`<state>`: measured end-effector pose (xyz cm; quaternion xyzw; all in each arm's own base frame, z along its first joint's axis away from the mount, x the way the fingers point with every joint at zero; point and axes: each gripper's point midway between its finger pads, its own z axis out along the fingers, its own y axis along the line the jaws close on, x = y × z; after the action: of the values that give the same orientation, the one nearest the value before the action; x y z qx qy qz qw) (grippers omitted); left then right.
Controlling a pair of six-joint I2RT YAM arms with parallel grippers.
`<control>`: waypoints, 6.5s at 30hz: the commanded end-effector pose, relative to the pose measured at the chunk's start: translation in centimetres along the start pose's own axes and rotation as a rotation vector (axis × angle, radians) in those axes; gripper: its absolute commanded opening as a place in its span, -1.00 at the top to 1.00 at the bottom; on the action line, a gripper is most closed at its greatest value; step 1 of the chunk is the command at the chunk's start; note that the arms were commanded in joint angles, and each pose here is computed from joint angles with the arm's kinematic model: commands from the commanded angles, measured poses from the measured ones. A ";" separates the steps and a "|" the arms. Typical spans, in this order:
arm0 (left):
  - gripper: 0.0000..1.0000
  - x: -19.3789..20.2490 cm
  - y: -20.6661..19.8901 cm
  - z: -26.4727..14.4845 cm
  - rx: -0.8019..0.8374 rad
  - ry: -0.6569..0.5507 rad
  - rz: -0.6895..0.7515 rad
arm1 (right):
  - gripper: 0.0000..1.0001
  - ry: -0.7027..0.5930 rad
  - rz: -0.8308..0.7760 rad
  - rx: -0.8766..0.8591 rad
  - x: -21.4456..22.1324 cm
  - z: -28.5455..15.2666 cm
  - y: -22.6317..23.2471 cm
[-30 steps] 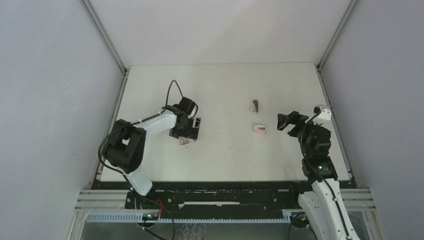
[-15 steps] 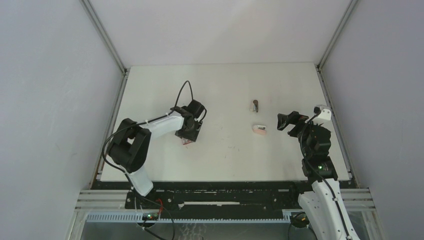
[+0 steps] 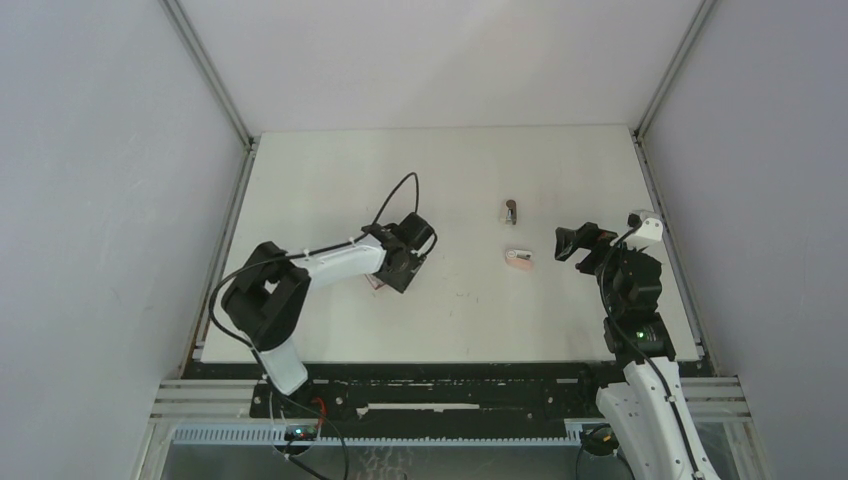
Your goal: Load the staples into the stapler
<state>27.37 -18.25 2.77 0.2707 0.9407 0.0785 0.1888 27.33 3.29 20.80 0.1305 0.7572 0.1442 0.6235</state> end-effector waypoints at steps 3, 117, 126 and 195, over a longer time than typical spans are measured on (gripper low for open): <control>-0.28 -3.6 1.1 -3.7 0.004 -0.203 -0.367 | -1.00 -0.029 -0.026 0.011 -0.8 -0.1 -0.2; 0.10 -3.2 -3.4 -10.4 0.168 -0.387 0.231 | 0.05 1.037 0.485 -0.863 16.3 2.8 23.4; 0.10 -3.2 -3.8 -10.5 0.189 -0.386 0.236 | 0.20 1.086 0.459 -0.902 17.6 2.8 26.1; 0.05 -2.8 -3.5 -5.5 0.089 -0.352 0.054 | 1.00 1.046 0.079 -0.837 23.7 6.7 24.6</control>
<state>24.70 -23.35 8.63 0.3472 0.8840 -0.0168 0.3126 28.47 34.40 7.28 -0.1503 0.8373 0.5094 0.1298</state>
